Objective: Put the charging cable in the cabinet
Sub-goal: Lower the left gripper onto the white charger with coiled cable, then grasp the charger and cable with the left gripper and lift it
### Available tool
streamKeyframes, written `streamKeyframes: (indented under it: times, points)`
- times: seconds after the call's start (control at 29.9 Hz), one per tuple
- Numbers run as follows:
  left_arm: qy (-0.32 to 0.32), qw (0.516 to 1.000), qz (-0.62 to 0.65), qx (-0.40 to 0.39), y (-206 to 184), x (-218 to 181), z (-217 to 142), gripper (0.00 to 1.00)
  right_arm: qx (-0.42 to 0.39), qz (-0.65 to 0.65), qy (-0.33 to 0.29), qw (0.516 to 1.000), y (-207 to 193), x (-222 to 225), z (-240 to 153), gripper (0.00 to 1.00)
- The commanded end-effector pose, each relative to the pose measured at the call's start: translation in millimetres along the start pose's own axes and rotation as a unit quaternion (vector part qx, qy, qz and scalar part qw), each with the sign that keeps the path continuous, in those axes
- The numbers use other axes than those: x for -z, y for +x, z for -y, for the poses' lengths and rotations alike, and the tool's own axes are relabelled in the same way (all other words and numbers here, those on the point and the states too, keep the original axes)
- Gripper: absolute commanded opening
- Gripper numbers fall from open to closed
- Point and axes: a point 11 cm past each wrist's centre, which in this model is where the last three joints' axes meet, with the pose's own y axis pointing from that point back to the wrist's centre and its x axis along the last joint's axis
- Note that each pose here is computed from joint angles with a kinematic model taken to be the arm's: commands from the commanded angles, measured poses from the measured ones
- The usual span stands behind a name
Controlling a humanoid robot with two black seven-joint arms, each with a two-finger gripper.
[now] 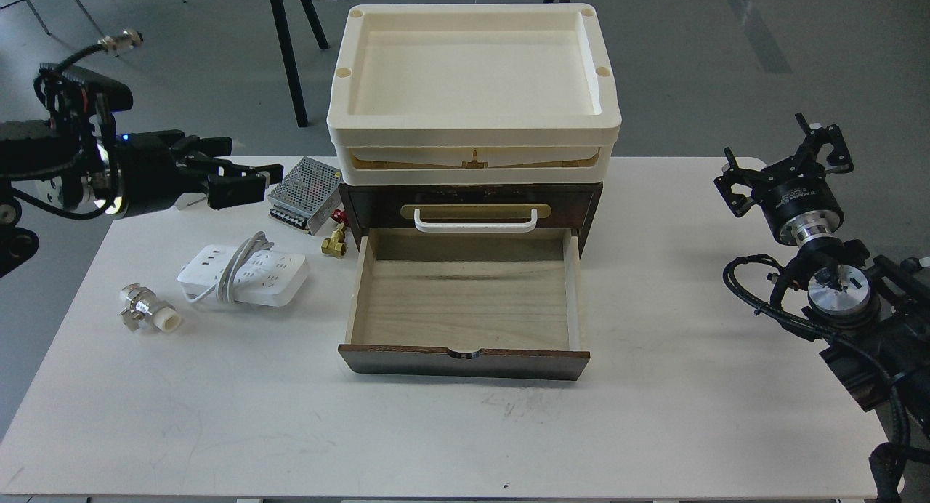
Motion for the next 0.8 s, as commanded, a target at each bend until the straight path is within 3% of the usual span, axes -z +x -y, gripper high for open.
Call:
streamKeyframes:
  times: [0.0, 0.4, 0.47, 0.54, 0.57, 0.77]
  points:
    - [0.017, 0.999, 0.015, 0.023, -38.1, 8.1, 21.5, 0.95, 0.0, 0.0, 0.0, 1.0, 0.3, 0.0, -0.1, 1.0]
    - [0.067, 0.996, -0.026, 0.056, -83.8, 30.5, 52.9, 0.8, 0.0, 0.0, -0.001, 1.0, -0.1, -0.5, -0.1, 1.0]
    - [0.069, 0.995, -0.027, 0.06, -86.3, 32.0, 52.8, 0.75, 0.0, 0.0, -0.001, 1.0, 0.5, -0.8, -0.5, 1.0]
    - [0.073, 0.995, -0.024, 0.066, -89.0, 34.4, 51.7, 0.57, 0.0, -0.001, -0.001, 1.0, 0.5, -0.7, -0.5, 1.0]
    - [0.075, 0.995, -0.025, 0.067, -89.6, 36.3, 51.0, 0.53, 0.0, -0.001, -0.001, 1.0, 0.5, -0.7, -0.5, 1.0]
    - [0.094, 0.992, -0.033, 0.072, -94.6, 47.5, 50.1, 0.49, 0.001, -0.004, -0.005, 1.0, 0.1, -2.5, -0.5, 1.0]
